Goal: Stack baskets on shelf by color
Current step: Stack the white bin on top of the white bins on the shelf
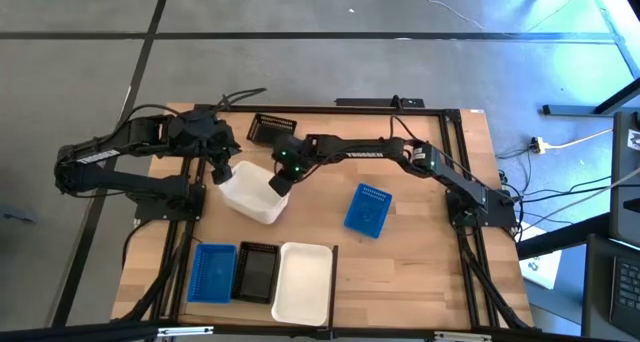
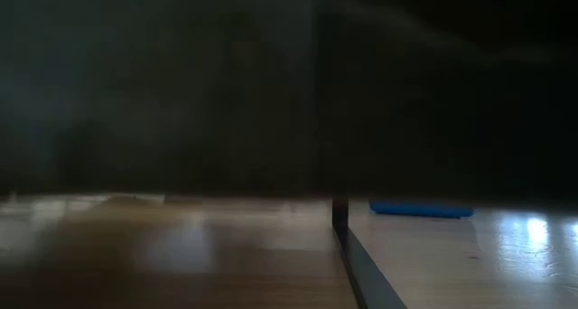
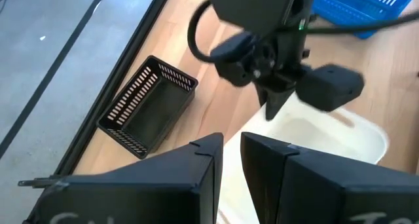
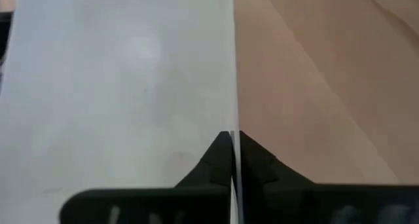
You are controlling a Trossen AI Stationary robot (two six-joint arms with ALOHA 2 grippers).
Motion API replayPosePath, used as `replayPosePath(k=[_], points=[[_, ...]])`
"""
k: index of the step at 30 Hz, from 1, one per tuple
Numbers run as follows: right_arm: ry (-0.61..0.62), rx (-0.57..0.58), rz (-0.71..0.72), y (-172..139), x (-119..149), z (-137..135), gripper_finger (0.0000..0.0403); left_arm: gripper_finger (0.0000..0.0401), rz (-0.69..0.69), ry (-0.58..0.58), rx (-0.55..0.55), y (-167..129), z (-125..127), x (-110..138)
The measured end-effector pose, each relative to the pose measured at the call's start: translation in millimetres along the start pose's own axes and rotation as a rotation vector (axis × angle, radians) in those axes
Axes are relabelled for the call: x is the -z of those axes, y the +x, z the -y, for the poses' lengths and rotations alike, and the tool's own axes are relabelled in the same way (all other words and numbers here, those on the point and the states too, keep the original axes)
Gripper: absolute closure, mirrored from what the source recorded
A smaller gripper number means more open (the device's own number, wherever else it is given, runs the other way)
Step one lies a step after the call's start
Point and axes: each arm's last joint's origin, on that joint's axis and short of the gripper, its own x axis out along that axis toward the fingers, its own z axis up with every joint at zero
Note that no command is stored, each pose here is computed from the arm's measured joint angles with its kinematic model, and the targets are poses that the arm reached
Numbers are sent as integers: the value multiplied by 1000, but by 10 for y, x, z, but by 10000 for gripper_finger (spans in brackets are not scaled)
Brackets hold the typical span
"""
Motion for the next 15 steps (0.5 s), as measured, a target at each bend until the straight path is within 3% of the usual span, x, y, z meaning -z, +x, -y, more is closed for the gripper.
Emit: replayPosePath(k=[8,12,15], points=[[4,119,-53,-564,-171,-361,402,354,1,78,0,-1,0,-1],[89,158,-4,-921,-97,-549,402,354,3,78,0,-7,-2,2],[144,269,-7,-1180,19,-670,403,354,17,86,0,-42,-11,14]])
